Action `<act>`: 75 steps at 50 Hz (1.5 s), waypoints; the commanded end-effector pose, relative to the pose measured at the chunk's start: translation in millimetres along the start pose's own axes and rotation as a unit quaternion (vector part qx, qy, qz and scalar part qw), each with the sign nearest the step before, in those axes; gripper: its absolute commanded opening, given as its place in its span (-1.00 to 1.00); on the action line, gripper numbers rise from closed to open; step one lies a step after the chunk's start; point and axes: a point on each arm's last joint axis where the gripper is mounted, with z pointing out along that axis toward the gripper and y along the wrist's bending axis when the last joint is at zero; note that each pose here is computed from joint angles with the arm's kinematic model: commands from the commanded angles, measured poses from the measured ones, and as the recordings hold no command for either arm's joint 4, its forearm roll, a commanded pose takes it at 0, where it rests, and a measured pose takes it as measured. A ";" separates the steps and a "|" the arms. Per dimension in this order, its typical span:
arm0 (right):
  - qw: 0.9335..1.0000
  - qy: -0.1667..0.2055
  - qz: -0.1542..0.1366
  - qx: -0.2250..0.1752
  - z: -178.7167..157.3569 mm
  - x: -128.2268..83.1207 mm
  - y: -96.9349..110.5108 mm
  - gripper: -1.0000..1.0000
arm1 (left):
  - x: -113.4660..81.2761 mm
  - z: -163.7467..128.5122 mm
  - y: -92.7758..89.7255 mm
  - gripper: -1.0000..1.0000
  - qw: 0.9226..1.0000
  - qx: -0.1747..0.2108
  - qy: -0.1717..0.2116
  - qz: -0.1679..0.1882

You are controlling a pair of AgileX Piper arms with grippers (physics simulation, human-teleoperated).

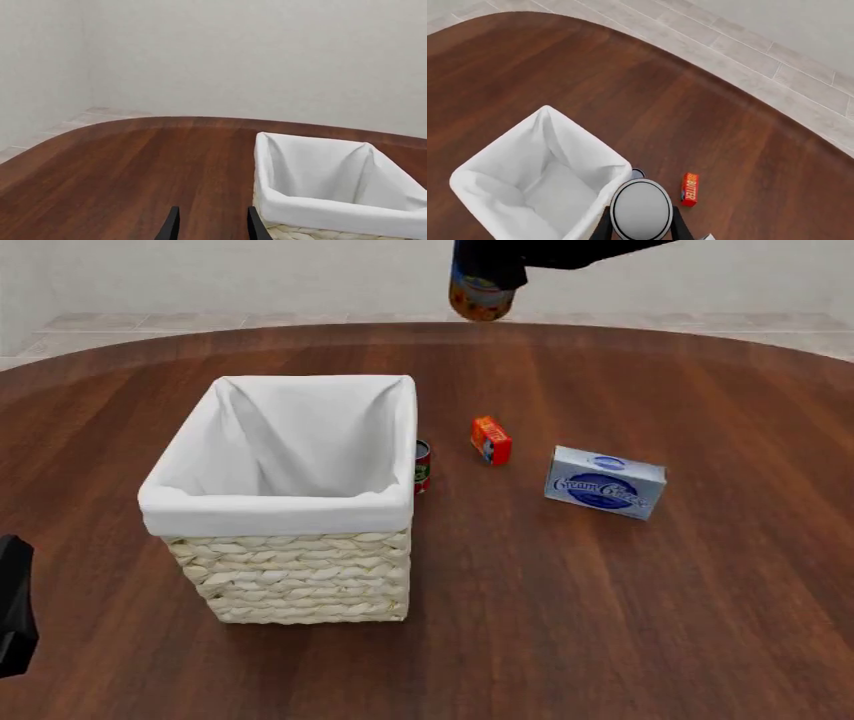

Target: Pick up the alphabet soup and put it in the basket.

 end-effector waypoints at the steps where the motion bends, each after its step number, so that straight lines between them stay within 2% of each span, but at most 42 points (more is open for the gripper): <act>1: 1.000 -0.020 0.011 -0.019 -3.8 -14.3 14.1 -1.00 | -0.4 0.0 -0.3 1.00 1.000 0.002 0.001 0.001; 18: 0.998 -0.025 0.011 -0.053 6.2 -19.9 39.8 -1.00 | -4.4 -0.3 -0.6 1.00 1.000 0.003 0.000 0.001; 44: 0.996 -0.007 0.004 -0.089 38.7 -7.6 73.9 -1.00 | -6.2 -0.5 -0.6 1.00 1.000 0.003 -0.001 0.003; 56: 0.996 0.005 0.007 -0.092 53.7 4.8 79.0 -1.00 | -5.2 -0.4 -0.6 1.00 1.000 0.002 0.000 0.002; 75: 0.996 0.012 0.016 -0.092 73.3 8.7 82.6 -1.00 | 0.0 0.0 -0.1 1.00 1.000 0.001 0.003 0.000</act>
